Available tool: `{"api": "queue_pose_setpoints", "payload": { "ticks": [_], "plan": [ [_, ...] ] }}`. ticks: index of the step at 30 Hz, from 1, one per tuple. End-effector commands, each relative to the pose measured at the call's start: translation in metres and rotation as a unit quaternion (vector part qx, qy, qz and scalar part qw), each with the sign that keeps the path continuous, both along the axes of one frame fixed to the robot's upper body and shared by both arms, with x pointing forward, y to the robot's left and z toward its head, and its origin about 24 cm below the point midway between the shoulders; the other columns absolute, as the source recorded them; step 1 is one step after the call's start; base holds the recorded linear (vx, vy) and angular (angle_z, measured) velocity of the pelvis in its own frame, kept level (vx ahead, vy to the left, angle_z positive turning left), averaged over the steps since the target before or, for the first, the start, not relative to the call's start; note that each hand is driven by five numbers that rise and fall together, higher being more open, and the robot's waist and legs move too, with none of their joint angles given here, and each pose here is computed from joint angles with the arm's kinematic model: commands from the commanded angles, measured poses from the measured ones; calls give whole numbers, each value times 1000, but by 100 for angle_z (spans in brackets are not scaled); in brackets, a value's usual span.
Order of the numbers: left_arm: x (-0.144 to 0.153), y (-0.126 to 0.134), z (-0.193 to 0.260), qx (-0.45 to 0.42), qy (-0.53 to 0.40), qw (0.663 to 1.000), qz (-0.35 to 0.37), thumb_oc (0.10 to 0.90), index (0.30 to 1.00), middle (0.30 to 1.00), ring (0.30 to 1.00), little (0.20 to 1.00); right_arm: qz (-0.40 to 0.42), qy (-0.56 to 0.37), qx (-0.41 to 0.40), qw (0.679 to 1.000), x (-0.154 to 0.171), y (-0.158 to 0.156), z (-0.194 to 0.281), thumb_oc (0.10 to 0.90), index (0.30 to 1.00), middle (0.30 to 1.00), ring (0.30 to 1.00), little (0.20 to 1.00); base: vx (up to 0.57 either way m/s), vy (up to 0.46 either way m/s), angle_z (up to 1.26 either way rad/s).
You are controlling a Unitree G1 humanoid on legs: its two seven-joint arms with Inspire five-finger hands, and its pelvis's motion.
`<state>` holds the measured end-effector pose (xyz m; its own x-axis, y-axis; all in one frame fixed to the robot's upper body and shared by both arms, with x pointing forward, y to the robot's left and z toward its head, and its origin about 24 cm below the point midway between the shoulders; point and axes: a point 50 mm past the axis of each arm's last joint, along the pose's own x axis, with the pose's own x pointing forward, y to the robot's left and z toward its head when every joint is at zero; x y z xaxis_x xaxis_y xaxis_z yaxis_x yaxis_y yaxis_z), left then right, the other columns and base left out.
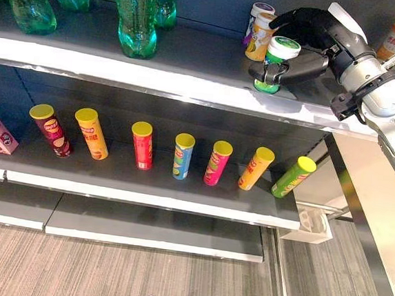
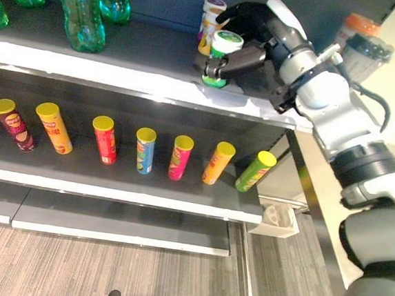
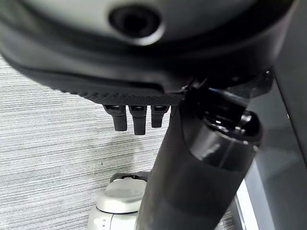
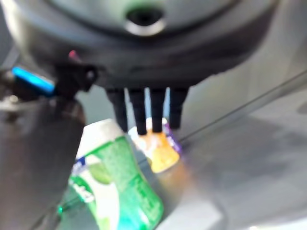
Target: Put the goods on the table back onto the shelves and tidy them up.
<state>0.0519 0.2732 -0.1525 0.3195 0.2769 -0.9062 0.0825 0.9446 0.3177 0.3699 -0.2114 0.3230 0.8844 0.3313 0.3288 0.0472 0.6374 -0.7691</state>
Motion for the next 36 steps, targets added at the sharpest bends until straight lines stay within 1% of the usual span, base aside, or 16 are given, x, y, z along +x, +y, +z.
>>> {"api": "queue_pose_setpoints", "payload": {
  "ticks": [1, 7, 13, 14, 18, 20, 23, 25, 26, 27, 29, 30, 31, 32, 34, 36],
  "plan": [
    [3, 20, 9, 33, -11, 999, -19, 800, 900, 900, 900, 900, 28, -122, 32, 992, -15, 24, 67, 800, 900, 900, 900, 900, -8, -13, -4],
    [3, 19, 8, 31, -10, 999, -18, 800, 900, 900, 900, 900, 30, -143, 56, 988, -20, 20, 74, 800, 900, 900, 900, 900, -4, -7, -6],
    [2, 18, 7, 31, -7, 999, -15, 800, 900, 900, 900, 900, 57, -187, 124, 973, -35, 13, 86, 800, 900, 900, 900, 900, 1, -4, -2],
    [1, 17, 7, 29, -5, 999, -14, 800, 900, 900, 900, 900, 71, -202, 151, 965, -42, 11, 90, 800, 900, 900, 900, 900, 1, -11, -3],
    [0, 16, 6, 29, -3, 999, -14, 800, 900, 900, 900, 900, 80, -224, 174, 956, -50, 7, 95, 800, 900, 900, 900, 900, -5, -9, -5],
    [0, 14, 6, 29, -4, 999, -13, 800, 900, 900, 900, 900, 88, -263, 194, 941, -64, 1, 103, 800, 900, 900, 900, 900, 8, -9, -11],
    [0, 13, 5, 29, -5, 999, -11, 800, 900, 900, 900, 900, 93, -295, 207, 928, -76, -4, 108, 800, 900, 900, 900, 900, -9, -5, -8],
    [0, 11, 4, 30, -4, 1000, -8, 800, 900, 900, 900, 900, 116, -322, 216, 914, -93, -7, 101, 800, 900, 900, 900, 900, -17, -4, -5],
    [0, 13, 5, 32, -3, 999, -9, 800, 900, 900, 900, 900, 114, -322, 218, 914, -93, -8, 100, 800, 900, 900, 900, 900, -23, 2, -6],
    [1, 10, 4, 29, -6, 1000, -8, 800, 900, 900, 900, 900, 132, -329, 222, 908, -103, -9, 93, 800, 900, 900, 900, 900, -24, 0, -9],
    [2, 9, 4, 27, -10, 1000, -12, 800, 900, 900, 900, 900, 148, -319, 222, 909, -111, -11, 76, 800, 900, 900, 900, 900, -29, -4, -17],
    [6, 4, 4, 19, -19, 1000, -10, 800, 900, 900, 900, 900, 165, -293, 231, 913, -114, -13, 57, 800, 900, 900, 900, 900, -20, -6, -20],
    [5, 7, 5, 23, -17, 1000, -13, 800, 900, 900, 900, 900, 161, -292, 234, 913, -116, -16, 54, 800, 900, 900, 900, 900, -18, -8, -23],
    [7, 5, 5, 19, -21, 999, -14, 800, 900, 900, 900, 900, 164, -275, 235, 918, -118, -17, 41, 800, 900, 900, 900, 900, -19, -13, -24],
    [11, 3, 6, 12, -32, 999, -24, 800, 900, 900, 900, 900, 163, -215, 260, 927, -120, -25, 3, 800, 900, 900, 900, 900, -26, -31, -43],
    [16, 4, 8, 10, -40, 999, -27, 800, 900, 900, 900, 900, 164, -163, 268, 935, -121, -29, -21, 800, 900, 900, 900, 900, -21, -36, -48]
  ]
}}
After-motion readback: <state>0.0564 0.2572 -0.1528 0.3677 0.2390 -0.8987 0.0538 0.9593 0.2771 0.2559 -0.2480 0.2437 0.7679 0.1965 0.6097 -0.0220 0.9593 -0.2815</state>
